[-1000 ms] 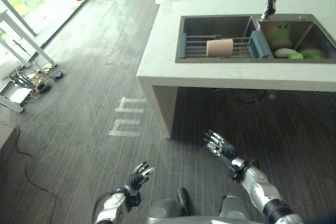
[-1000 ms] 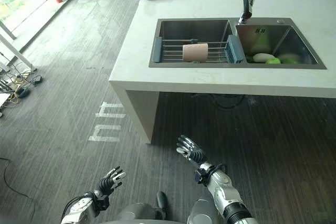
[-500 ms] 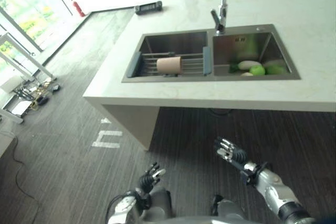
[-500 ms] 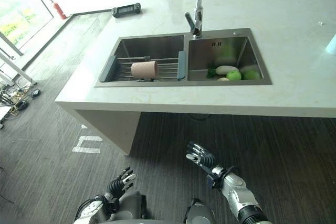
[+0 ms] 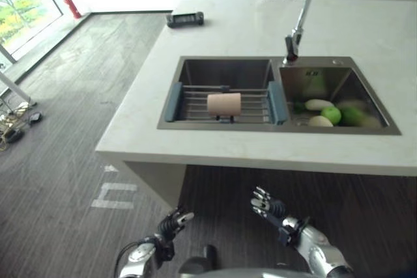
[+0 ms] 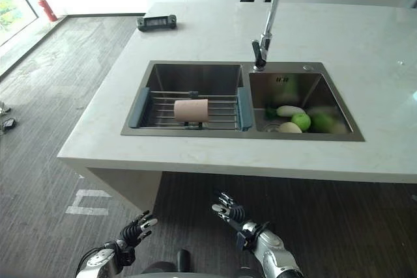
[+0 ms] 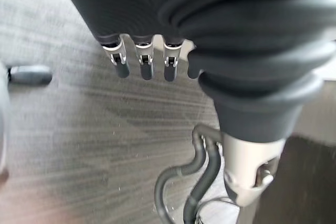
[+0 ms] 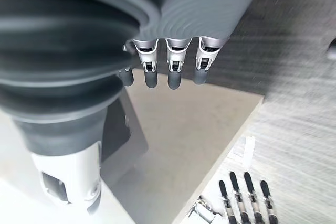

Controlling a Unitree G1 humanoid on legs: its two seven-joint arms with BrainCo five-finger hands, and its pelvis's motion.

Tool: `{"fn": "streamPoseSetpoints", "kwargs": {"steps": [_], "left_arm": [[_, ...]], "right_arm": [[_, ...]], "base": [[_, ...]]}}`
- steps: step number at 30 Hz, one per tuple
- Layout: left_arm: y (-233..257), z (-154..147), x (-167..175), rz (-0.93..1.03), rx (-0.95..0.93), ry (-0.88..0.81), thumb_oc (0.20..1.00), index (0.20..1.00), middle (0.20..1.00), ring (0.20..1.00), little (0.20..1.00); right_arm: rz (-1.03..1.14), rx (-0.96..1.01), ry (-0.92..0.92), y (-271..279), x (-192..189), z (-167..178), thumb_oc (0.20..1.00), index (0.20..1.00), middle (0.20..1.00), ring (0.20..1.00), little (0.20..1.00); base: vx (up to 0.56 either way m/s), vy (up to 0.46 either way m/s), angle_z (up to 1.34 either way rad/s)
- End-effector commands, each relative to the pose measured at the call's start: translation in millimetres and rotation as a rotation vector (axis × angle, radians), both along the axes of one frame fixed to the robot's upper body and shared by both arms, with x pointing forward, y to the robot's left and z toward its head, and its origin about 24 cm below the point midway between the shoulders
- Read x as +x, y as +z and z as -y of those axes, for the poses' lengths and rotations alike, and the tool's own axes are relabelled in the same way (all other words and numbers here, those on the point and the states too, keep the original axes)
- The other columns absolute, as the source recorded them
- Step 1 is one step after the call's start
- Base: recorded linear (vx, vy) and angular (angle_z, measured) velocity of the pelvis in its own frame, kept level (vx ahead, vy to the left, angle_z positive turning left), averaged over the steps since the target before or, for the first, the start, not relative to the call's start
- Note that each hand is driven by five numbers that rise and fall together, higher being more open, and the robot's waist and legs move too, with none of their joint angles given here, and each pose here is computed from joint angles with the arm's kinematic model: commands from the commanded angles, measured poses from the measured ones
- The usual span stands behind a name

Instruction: Place the dishes in the dishwasher.

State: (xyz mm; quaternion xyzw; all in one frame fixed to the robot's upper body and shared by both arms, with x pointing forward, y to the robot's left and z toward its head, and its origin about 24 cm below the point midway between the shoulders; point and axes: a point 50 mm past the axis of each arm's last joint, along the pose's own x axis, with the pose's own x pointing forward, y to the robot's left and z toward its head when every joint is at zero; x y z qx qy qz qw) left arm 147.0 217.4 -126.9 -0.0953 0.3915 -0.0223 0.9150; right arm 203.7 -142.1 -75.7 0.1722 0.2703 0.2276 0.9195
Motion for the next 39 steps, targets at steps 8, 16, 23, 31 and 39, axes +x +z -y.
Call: {"fn": "streamPoseSetpoints", "kwargs": {"steps": [8,16,23,31,39], "left_arm": [[16,-1,19,0.125,-0.021,0.06,1.0,1.0,1.0,1.0,1.0],[2,15,7,0.033,-0.045,0.022,1.0,1.0,1.0,1.0,1.0],[-17,9,-15,-0.127,-0.083,0.224,1.0,1.0,1.0,1.0,1.0],[-12,-54,-38,-0.014,-0.221,0.984,1.0,1.0,1.0,1.0,1.0],[38,-135,-34,0.39,-0.114,1.501,1.0,1.0,1.0,1.0,1.0]], "right_arm": [[0.088,-0.012,0.003,16,17,12,1.0,1.0,1.0,1.0,1.0],[-0.044,-0.126,-0.079,-10,-2,37,1.0,1.0,1.0,1.0,1.0],[-0.209,-0.317,-0.16,-42,-29,72,1.0,1.0,1.0,1.0,1.0],[-0.393,-0.373,-0.382,-63,-80,113,1.0,1.0,1.0,1.0,1.0],[-0.462,-0.409,-0.453,-65,-105,134,1.0,1.0,1.0,1.0,1.0]], "base": [[0.05,-0.182,-0.21],[0.04,-0.037,0.07],[0.03,0.002,0.02],[0.08,0.007,0.02],[0.07,0.018,-0.05]]}}
